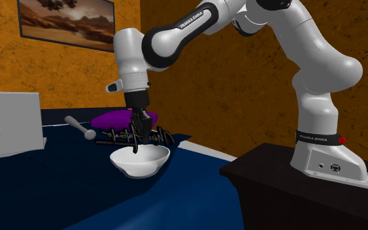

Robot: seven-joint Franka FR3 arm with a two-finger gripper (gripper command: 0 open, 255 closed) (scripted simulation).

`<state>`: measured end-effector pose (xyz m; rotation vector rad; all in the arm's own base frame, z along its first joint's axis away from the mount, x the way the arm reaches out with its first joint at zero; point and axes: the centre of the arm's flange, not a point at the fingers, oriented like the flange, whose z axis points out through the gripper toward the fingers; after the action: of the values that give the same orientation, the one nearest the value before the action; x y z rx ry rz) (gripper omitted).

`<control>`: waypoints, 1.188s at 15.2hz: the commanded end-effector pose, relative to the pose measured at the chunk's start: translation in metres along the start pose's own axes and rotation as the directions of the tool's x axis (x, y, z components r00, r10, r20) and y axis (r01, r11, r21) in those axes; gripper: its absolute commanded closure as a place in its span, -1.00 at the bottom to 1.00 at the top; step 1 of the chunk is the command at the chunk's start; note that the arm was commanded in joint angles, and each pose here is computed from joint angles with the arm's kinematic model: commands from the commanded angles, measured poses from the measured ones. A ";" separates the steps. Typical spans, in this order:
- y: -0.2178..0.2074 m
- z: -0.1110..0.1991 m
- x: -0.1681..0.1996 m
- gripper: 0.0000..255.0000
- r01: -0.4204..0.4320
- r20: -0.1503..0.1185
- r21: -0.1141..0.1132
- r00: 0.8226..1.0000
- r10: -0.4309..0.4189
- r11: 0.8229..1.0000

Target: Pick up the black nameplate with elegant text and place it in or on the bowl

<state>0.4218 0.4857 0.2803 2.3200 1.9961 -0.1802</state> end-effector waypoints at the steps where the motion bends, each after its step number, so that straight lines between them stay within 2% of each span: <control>1: 0.000 0.000 0.000 1.00 0.000 -0.001 0.000 1.000 0.000 1.000; 5: 0.000 0.000 0.000 1.00 0.000 -0.001 0.000 1.000 0.000 1.000; 6: 0.000 0.000 0.000 -1.00 0.000 -0.001 0.000 1.000 0.000 1.000; 11: 0.000 0.000 0.000 -1.00 0.000 0.000 0.000 1.000 0.000 1.000; 15: 0.000 -0.050 0.000 -1.00 0.000 -0.001 0.000 1.000 0.000 1.000; 18: 0.000 -0.050 0.000 -1.00 0.000 -0.001 0.000 1.000 0.000 1.000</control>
<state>0.4240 0.4925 0.3282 2.3201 1.9963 -0.1781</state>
